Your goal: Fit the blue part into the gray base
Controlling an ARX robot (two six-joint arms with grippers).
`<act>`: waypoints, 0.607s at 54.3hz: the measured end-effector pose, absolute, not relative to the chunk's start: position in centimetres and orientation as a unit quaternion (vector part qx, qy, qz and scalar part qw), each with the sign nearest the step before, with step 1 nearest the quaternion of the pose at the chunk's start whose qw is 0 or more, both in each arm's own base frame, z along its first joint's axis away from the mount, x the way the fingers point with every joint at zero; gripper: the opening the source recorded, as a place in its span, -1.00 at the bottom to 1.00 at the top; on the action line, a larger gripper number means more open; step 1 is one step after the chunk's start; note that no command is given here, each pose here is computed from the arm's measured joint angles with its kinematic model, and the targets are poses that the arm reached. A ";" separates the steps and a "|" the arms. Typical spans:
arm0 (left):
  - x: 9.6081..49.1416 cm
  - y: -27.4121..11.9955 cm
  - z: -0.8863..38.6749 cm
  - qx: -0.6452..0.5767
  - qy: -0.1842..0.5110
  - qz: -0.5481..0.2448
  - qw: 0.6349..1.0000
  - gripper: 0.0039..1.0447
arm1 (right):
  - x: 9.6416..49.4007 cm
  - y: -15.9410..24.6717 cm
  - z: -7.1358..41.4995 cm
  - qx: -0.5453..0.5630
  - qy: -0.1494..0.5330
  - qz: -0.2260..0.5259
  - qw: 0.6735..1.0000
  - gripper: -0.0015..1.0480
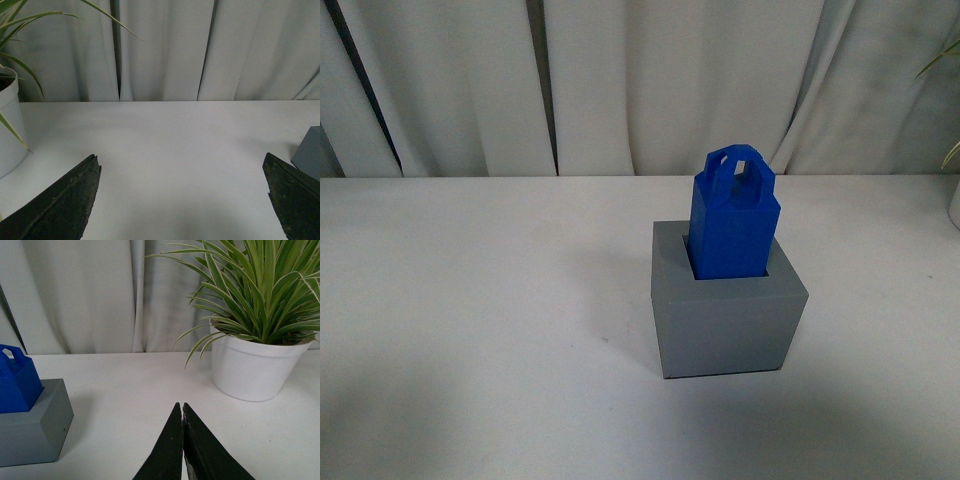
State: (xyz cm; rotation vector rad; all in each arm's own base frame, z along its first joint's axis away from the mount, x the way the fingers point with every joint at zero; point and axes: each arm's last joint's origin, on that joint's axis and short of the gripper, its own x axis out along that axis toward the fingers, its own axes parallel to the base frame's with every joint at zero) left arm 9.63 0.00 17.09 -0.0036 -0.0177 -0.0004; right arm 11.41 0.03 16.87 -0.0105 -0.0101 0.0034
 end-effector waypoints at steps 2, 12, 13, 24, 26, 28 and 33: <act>9.6 0.0 17.1 -0.002 -0.009 0.000 1.000 0.89 | 11.3 0.0 16.9 -0.005 -0.005 0.002 1.000 -0.96; 9.6 0.0 17.1 -0.002 -0.009 0.000 1.000 0.89 | 10.9 0.0 16.8 -0.005 -0.005 0.002 1.000 -0.96; 9.6 0.0 17.1 -0.002 -0.009 0.000 1.000 0.89 | 10.9 0.0 16.8 -0.005 -0.005 0.002 1.000 -0.96; 9.6 0.0 17.1 -0.002 -0.009 0.000 1.000 0.89 | 9.8 0.0 16.5 -0.005 -0.001 0.002 1.000 -0.96; 9.6 0.0 17.1 -0.002 -0.009 0.000 1.000 0.89 | 9.8 0.0 16.6 -0.005 -0.003 0.002 1.000 -0.96; 9.6 0.0 17.1 -0.002 -0.009 0.000 1.000 0.89 | 9.8 0.0 16.6 -0.005 -0.002 0.002 1.000 -0.96; 9.6 0.0 17.1 -0.002 -0.009 0.000 1.000 0.89 | 9.8 0.0 16.5 -0.006 -0.002 0.002 1.000 -0.86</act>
